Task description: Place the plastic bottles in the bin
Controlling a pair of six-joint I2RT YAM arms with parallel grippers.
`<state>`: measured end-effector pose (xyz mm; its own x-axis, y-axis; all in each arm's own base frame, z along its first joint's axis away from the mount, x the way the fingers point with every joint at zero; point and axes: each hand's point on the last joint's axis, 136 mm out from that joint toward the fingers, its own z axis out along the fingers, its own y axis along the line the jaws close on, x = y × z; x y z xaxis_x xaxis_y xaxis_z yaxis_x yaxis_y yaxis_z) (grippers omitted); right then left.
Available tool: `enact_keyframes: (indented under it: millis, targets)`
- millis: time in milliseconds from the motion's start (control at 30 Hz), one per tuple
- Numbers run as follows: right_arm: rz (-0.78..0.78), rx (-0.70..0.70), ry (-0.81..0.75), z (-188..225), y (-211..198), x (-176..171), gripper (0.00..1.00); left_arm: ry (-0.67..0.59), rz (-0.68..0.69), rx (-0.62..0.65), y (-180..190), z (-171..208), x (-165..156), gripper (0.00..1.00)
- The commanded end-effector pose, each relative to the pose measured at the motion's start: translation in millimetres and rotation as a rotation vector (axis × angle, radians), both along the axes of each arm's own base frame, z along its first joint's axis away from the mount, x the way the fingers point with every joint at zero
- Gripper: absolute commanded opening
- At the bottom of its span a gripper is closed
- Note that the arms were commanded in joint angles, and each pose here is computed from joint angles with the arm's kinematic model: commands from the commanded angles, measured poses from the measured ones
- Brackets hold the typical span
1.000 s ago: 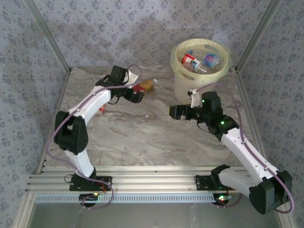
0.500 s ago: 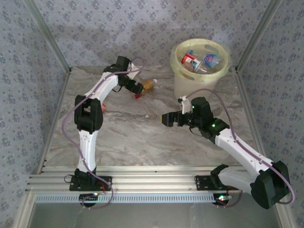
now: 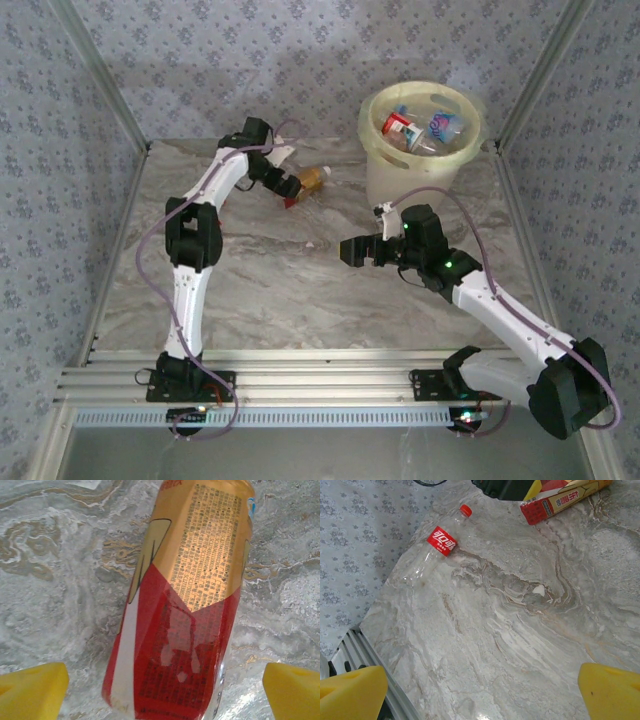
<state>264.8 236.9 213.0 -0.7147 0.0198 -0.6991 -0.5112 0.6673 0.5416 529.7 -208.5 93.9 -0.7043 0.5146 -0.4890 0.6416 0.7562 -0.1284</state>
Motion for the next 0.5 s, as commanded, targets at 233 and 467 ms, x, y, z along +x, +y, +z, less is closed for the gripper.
enact_keyframes:
  millis: [233, 467]
  targets:
    - [-0.013, -0.008, 0.032, -2.3, 2.8, 3.1, 1.00, 0.048, -0.077, -0.035, -21.0, -11.1, -11.4, 1.00]
    - [-0.022, -0.018, 0.037, -2.6, 1.3, 4.5, 1.00, 0.050, -0.095, 0.024, -30.6, -23.6, -16.9, 0.94]
